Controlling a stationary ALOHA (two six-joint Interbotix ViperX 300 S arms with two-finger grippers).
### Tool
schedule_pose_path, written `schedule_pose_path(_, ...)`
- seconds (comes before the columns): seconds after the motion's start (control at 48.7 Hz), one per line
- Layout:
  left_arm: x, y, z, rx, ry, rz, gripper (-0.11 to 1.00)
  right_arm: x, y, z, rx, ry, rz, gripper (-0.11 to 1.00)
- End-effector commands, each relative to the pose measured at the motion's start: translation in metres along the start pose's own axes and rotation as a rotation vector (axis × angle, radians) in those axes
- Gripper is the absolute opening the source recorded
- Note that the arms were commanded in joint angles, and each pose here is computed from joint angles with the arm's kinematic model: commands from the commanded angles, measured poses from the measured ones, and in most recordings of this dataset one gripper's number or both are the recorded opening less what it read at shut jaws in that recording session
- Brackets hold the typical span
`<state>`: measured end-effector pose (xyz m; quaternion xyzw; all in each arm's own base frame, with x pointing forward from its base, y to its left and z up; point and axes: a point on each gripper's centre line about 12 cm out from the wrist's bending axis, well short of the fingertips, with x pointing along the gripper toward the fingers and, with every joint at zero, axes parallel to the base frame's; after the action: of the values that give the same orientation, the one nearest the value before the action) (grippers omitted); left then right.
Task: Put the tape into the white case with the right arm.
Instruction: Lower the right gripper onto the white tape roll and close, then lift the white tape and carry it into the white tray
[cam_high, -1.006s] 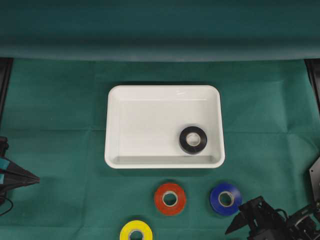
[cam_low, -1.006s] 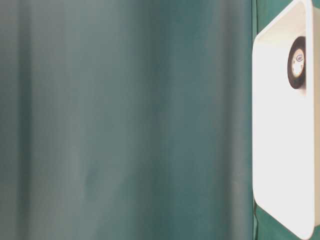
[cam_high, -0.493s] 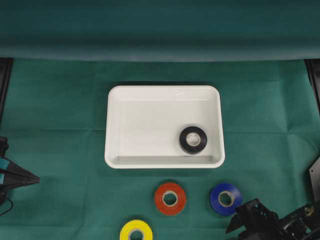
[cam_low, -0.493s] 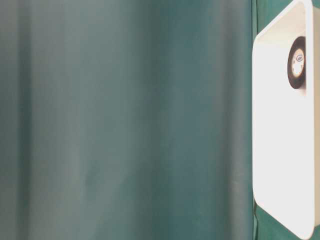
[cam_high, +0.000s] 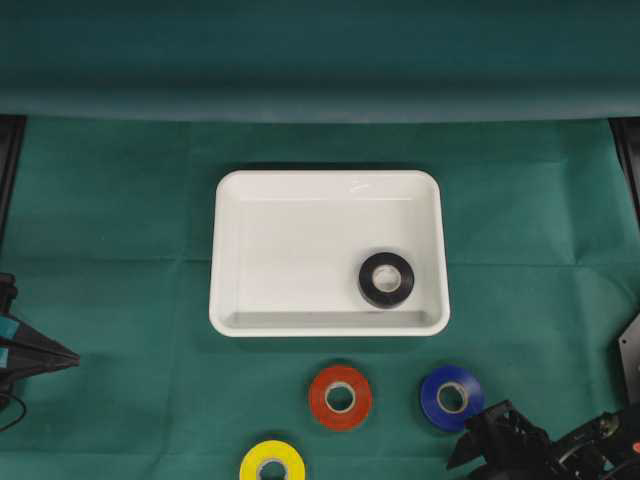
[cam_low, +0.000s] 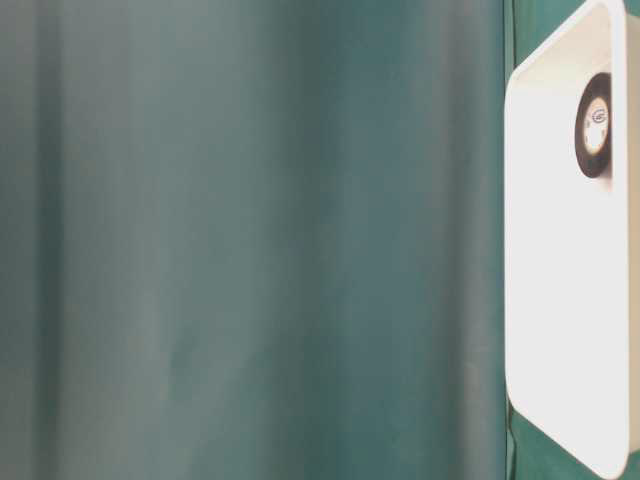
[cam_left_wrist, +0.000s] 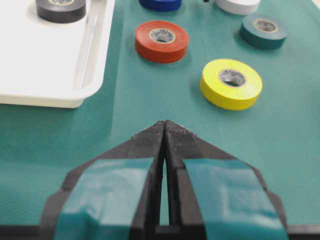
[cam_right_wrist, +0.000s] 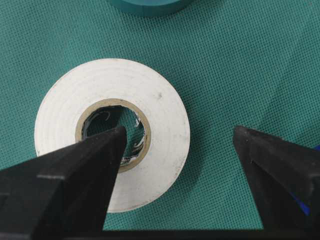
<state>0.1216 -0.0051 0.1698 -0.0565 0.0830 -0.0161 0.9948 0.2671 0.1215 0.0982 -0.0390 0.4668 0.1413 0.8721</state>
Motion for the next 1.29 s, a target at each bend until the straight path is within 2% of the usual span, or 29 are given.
schedule_pose_path(0.0,0.001,0.0,0.005,-0.002,-0.005,0.001,0.0,-0.002,0.002,0.008,0.0,-0.022,0.004,0.51)
schedule_pose_path(0.123,0.001,0.0,0.005,-0.002,-0.005,0.001,0.0,-0.003,0.002,0.012,0.013,-0.028,0.004,0.18)
schedule_pose_path(0.185,0.001,0.0,0.005,-0.002,-0.005,0.001,0.0,-0.003,0.003,0.013,0.016,-0.033,0.004,0.08)
schedule_pose_path(0.267,0.001,0.0,0.005,-0.002,-0.005,0.001,0.0,-0.003,0.003,0.015,0.021,-0.037,0.005,0.02)
schedule_pose_path(0.555,0.001,0.0,0.005,-0.002,-0.006,0.001,0.0,-0.004,0.004,0.018,0.021,-0.045,0.007,0.01)
schedule_pose_path(0.76,0.001,0.0,0.005,-0.002,-0.006,0.001,0.0,-0.014,0.006,0.037,0.023,-0.095,0.008,0.01)
schedule_pose_path(1.006,0.001,0.0,0.005,-0.002,-0.005,0.003,0.0,-0.041,0.009,0.061,0.02,-0.109,-0.039,0.01)
schedule_pose_path(1.273,0.001,0.0,0.005,-0.002,-0.005,0.003,0.0,-0.045,0.006,0.069,0.024,-0.102,-0.063,0.01)
